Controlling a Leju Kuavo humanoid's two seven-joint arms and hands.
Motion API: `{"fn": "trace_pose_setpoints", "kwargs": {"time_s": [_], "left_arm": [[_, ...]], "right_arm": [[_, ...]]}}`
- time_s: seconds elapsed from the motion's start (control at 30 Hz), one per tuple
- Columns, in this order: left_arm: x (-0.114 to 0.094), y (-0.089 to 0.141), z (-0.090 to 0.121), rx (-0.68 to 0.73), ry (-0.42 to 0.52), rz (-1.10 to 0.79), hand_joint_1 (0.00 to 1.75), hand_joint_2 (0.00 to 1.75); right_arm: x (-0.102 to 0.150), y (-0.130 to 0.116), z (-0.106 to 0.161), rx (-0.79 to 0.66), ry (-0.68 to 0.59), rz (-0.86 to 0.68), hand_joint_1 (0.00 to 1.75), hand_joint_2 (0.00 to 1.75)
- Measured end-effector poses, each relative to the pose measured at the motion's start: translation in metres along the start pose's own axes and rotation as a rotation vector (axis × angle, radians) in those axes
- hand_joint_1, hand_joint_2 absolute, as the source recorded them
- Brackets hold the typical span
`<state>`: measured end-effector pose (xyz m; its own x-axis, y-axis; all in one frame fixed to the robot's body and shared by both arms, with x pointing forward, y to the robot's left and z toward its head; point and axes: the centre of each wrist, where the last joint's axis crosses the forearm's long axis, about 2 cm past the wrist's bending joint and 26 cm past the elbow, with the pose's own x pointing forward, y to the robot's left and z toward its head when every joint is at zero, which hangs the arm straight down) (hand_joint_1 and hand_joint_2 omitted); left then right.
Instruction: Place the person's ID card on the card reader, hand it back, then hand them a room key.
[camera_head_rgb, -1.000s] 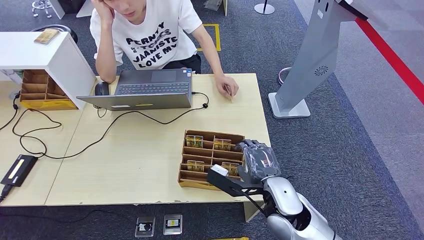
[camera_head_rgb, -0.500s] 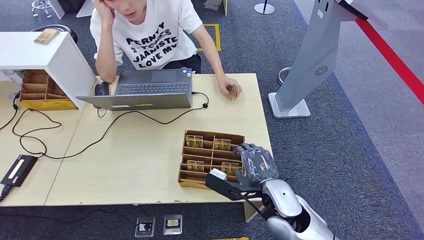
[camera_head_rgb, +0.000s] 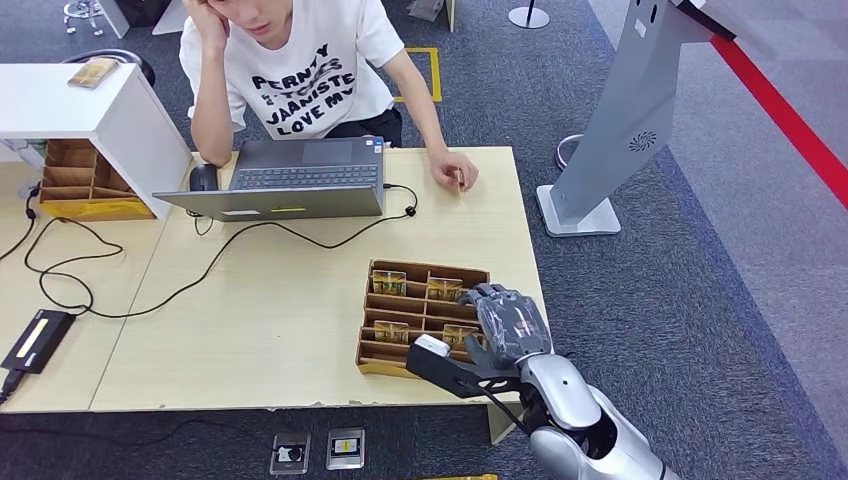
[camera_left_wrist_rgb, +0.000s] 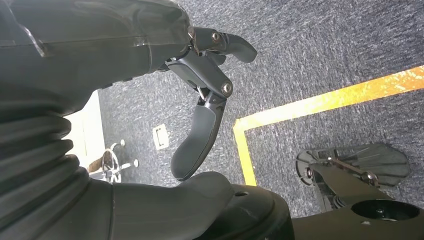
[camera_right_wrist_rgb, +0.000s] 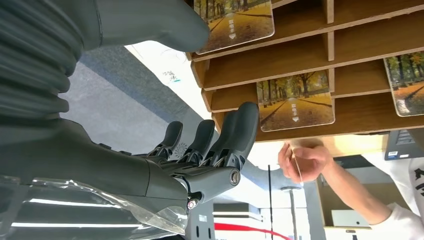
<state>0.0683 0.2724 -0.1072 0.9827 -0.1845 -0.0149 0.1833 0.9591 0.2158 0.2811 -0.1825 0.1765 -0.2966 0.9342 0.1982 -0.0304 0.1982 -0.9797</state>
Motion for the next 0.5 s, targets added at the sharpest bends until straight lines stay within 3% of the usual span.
{"fn": "trace_pose_setpoints", "kwargs": {"time_s": [0.5], "left_arm": [[-0.0001,0.0001,0.0000,0.001,0.004,0.012,0.00,1.75]], "right_arm": [[0.0053,0.0031,-0.0082,0.006,-0.029,-0.043,0.74,1.75]]}}
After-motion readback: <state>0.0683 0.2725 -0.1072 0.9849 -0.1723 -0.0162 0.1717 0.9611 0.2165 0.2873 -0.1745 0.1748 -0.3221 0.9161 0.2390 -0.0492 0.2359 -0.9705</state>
